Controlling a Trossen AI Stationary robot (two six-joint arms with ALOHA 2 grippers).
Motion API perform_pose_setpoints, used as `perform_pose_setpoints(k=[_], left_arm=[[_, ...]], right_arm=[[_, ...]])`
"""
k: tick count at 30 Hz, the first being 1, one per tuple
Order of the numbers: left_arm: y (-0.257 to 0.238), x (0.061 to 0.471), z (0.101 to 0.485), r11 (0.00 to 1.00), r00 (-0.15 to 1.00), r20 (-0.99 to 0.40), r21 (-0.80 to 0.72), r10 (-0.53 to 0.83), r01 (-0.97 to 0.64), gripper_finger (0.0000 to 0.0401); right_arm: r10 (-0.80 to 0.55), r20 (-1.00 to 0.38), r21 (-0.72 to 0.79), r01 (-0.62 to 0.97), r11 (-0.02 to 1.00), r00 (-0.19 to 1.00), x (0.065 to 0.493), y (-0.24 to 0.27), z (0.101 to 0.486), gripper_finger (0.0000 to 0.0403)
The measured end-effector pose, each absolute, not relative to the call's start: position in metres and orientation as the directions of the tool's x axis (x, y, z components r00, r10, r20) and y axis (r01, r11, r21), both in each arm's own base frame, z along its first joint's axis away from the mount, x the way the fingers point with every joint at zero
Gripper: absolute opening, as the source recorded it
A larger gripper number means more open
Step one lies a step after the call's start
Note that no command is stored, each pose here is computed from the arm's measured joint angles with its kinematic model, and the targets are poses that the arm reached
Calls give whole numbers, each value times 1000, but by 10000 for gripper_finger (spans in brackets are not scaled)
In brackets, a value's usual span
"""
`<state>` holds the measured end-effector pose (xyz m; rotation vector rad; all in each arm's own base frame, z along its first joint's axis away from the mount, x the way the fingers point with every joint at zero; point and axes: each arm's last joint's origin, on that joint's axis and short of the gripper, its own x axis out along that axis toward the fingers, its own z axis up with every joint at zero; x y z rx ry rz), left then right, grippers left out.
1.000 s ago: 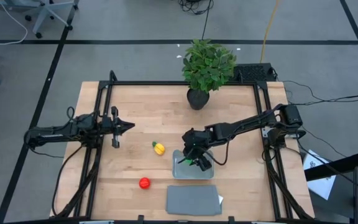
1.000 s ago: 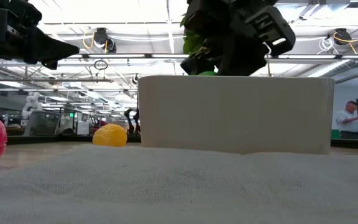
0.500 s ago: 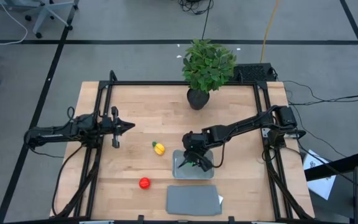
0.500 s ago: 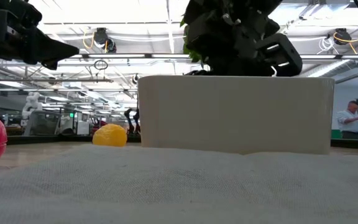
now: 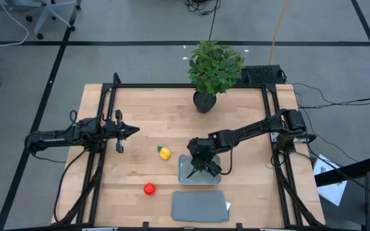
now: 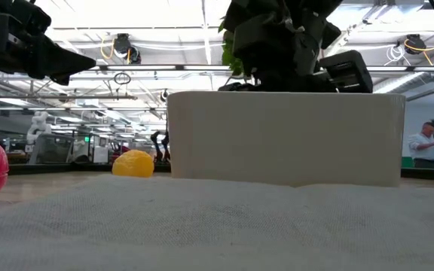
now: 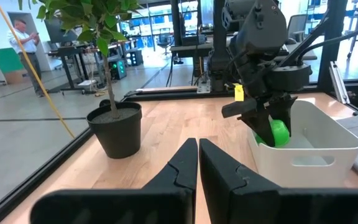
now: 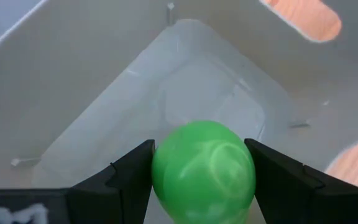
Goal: Pick and placing Produce into tupperware
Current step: Put the green pear into the bin
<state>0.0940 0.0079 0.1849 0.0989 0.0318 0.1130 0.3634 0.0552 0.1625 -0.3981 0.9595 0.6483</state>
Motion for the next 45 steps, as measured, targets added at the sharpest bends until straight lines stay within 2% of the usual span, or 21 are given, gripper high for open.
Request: perform_pose_setpoints(k=[12,19,30,36,45], left_arm=[[8,94,184,989,993,-34,101,113,-109,21],[8,94,184,989,993,-34,101,113,-109,21],[8,94,183,990,994,-45,101,104,-99,21],[8,94,182,990,993,-51,101,103,-97,21],[7,94,182,990,994,-52,101,101,-96,21]], right_arm=[[290,-855,-73,-654,753,429,368,53,155,224],[291,-863,-121,-727,676,414,368,59,150,224],[296,-840,-172,-741,649,455,372,59,152,224],[301,-835,-215,-777,591,460,372,63,153,224],[301,-827,-218,-764,607,475,374,64,154,224]])
